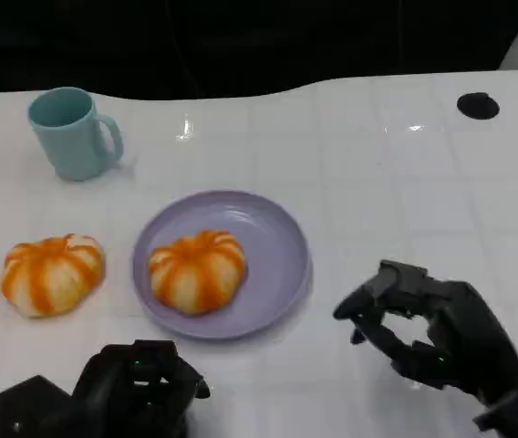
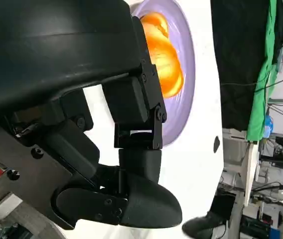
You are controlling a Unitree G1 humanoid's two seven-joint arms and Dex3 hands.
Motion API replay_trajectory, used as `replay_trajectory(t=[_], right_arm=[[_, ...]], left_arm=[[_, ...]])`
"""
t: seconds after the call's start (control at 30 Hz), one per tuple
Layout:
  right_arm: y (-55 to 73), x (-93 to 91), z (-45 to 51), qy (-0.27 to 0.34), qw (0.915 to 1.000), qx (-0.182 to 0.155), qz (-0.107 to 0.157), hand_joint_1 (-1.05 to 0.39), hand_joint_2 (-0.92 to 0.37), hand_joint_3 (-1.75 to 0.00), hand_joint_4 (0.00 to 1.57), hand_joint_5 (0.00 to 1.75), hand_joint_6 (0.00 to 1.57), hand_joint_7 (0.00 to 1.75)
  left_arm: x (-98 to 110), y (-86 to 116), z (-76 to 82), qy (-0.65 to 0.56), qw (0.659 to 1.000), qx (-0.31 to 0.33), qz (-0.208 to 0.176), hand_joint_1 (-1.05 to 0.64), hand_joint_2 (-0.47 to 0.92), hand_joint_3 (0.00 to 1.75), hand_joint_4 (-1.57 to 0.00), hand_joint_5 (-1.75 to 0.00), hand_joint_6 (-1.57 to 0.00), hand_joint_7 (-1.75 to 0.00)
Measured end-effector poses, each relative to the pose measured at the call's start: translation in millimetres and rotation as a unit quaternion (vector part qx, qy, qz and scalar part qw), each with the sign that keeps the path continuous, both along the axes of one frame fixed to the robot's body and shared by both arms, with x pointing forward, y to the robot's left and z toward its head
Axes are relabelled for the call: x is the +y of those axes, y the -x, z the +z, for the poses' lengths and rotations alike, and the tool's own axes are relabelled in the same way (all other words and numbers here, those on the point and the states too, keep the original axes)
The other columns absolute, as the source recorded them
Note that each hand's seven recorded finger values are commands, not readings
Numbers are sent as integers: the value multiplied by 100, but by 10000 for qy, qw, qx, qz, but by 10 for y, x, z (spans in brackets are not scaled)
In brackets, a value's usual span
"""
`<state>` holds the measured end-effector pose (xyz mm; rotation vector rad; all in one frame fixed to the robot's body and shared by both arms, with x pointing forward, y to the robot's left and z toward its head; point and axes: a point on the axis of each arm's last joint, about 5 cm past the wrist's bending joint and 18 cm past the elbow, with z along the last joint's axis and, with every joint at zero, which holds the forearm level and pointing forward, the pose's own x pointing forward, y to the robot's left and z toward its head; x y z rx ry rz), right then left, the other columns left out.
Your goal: Grasp the bread from the table and place it into the plate.
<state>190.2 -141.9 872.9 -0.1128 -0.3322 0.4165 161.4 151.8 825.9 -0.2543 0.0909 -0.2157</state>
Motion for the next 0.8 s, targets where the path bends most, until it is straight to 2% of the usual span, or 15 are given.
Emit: replay_trajectory(t=[0.17, 0.3, 0.53, 0.7, 0.8], right_arm=[[97, -95, -47, -43, 9998, 154, -104, -39, -84, -56, 74, 144, 77, 116], [185, -141, -101, -100, 9989, 412, -177, -44, -85, -53, 72, 153, 76, 122], [317, -195, -125, -108, 9971, 676, -345, -45, -91, -41, 70, 173, 73, 129], [408, -187, -135, -187, 9957, 784, -448, -45, -91, -41, 70, 175, 71, 135], [419, -171, -145, -245, 9951, 808, -513, -46, -91, -42, 72, 175, 70, 137]], left_arm=[[2, -3, 1, 2, 10000, -3, 3, -105, 60, 56, -157, -123, -145, -72], [3, -4, 2, -2, 10000, -5, 4, -105, 60, 57, -157, -123, -146, -72], [1, -10, 6, -6, 10000, -15, -5, -105, 60, 57, -157, -123, -145, -72], [1, -12, 7, -7, 10000, -17, -6, -105, 59, 58, -157, -123, -145, -72], [5, -11, 6, -12, 10000, -6, -8, -105, 59, 58, -157, -123, -145, -72]])
